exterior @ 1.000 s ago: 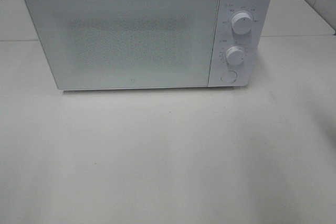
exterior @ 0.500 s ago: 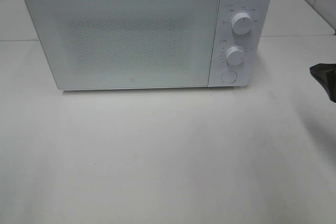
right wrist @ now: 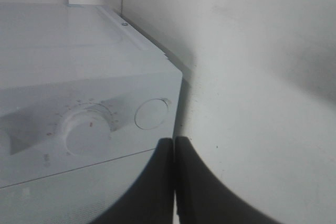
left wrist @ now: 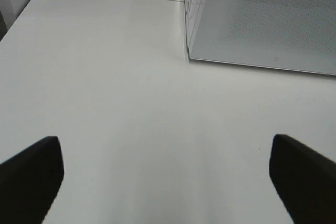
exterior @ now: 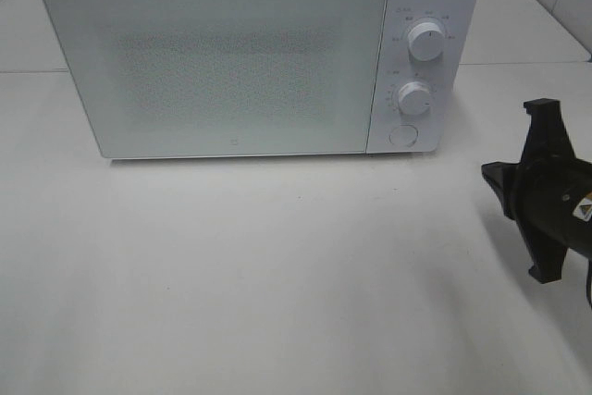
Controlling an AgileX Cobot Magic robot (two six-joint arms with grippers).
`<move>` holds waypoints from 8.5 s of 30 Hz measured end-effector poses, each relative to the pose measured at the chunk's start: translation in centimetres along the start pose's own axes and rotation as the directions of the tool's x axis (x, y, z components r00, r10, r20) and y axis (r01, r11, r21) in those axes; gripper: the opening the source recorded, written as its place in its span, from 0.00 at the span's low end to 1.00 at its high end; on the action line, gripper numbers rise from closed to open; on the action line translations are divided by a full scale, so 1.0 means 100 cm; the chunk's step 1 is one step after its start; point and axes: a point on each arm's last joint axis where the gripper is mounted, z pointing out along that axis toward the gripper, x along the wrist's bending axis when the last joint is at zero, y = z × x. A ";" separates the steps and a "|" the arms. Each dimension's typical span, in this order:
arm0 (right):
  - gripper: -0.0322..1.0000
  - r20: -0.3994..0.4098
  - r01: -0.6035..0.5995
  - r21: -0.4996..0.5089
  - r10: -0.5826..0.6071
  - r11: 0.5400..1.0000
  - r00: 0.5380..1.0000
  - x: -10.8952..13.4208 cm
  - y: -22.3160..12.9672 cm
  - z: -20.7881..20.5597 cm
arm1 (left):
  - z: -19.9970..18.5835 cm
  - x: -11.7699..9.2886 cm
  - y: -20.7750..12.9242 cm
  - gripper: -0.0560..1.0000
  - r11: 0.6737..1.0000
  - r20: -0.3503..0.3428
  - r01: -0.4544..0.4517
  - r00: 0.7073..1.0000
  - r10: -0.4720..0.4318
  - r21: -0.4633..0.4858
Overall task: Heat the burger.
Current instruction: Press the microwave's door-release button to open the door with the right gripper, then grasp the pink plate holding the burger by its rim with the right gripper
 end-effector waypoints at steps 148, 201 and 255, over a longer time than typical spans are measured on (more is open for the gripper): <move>0.04 -0.049 -0.129 -0.200 0.122 0.971 0.991 0.020 -0.048 0.143 | 0.000 0.000 0.000 0.99 1.000 0.000 0.000 1.000 0.000 0.000; 0.04 0.006 -0.051 -0.001 0.051 0.999 0.999 0.027 -0.042 0.084 | 0.000 0.000 0.000 0.99 1.000 0.000 0.000 1.000 0.000 0.000; 0.11 -0.231 0.953 0.302 -0.970 0.008 0.081 0.111 -0.035 -0.030 | 0.000 0.000 0.000 0.99 1.000 0.000 0.000 1.000 0.000 0.000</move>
